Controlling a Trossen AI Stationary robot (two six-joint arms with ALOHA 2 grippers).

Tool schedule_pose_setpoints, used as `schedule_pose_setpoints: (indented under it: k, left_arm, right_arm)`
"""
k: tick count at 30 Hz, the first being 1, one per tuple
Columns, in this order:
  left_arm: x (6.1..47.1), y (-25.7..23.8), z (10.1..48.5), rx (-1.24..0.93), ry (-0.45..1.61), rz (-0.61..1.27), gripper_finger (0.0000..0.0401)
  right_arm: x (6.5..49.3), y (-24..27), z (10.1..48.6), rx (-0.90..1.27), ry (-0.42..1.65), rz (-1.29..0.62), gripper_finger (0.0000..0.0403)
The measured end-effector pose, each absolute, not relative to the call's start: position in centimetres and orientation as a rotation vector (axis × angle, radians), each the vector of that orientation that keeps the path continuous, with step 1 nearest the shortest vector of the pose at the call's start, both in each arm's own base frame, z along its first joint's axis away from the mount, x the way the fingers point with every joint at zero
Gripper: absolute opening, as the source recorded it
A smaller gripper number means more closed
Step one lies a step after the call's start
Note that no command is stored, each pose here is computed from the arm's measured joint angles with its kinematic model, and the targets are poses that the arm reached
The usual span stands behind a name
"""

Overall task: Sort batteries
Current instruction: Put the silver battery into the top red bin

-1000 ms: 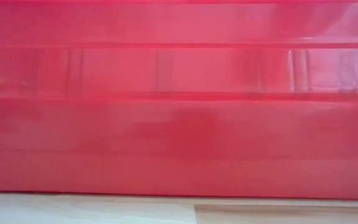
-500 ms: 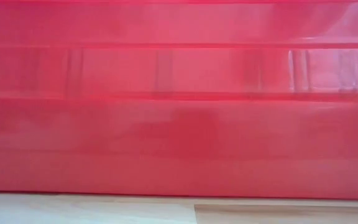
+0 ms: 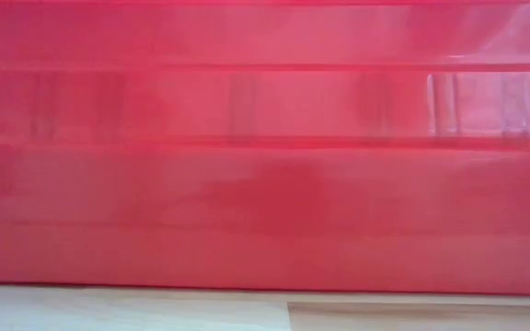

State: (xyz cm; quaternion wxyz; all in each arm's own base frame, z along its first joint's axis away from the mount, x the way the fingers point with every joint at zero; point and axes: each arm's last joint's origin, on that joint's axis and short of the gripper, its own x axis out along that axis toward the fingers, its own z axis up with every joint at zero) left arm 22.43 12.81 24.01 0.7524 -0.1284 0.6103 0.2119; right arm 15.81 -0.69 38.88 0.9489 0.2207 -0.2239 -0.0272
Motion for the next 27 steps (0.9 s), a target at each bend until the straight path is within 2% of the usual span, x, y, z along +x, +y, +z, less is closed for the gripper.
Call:
schedule_pose_setpoints:
  k: [5,10,15,19,22,25,27]
  left_arm:
    - [24.8,9.2,28.0,-0.349,0.862,0.423,0.003]
    - [27.9,6.9,28.0,-0.302,0.703,0.504,0.003]
    - [31.3,6.7,25.0,-0.294,0.711,0.505,0.0038]
    - [33.6,6.9,24.3,-0.283,0.763,0.496,0.0112]
    - [34.1,7.2,25.5,-0.262,0.859,0.47,0.0171]
    - [32.7,7.1,27.1,-0.231,1.022,0.507,0.0211]
    - [30.6,7.0,27.4,-0.251,1.157,0.638,0.0223]
  right_arm:
    - [15.8,-0.7,38.8,0.437,-0.447,-0.056,0.0]
    - [15.8,-0.7,38.8,0.425,-0.447,-0.059,0.0]
    - [15.8,-0.7,38.8,0.417,-0.447,-0.06,0.0]
    - [15.8,-0.7,38.8,0.416,-0.446,-0.061,0.0]
    - [15.8,-0.7,38.8,0.416,-0.446,-0.061,0.0]
    - [15.8,-0.7,38.8,0.416,-0.446,-0.061,0.0]
    - [15.8,-0.7,38.8,0.404,-0.445,-0.064,0.0]
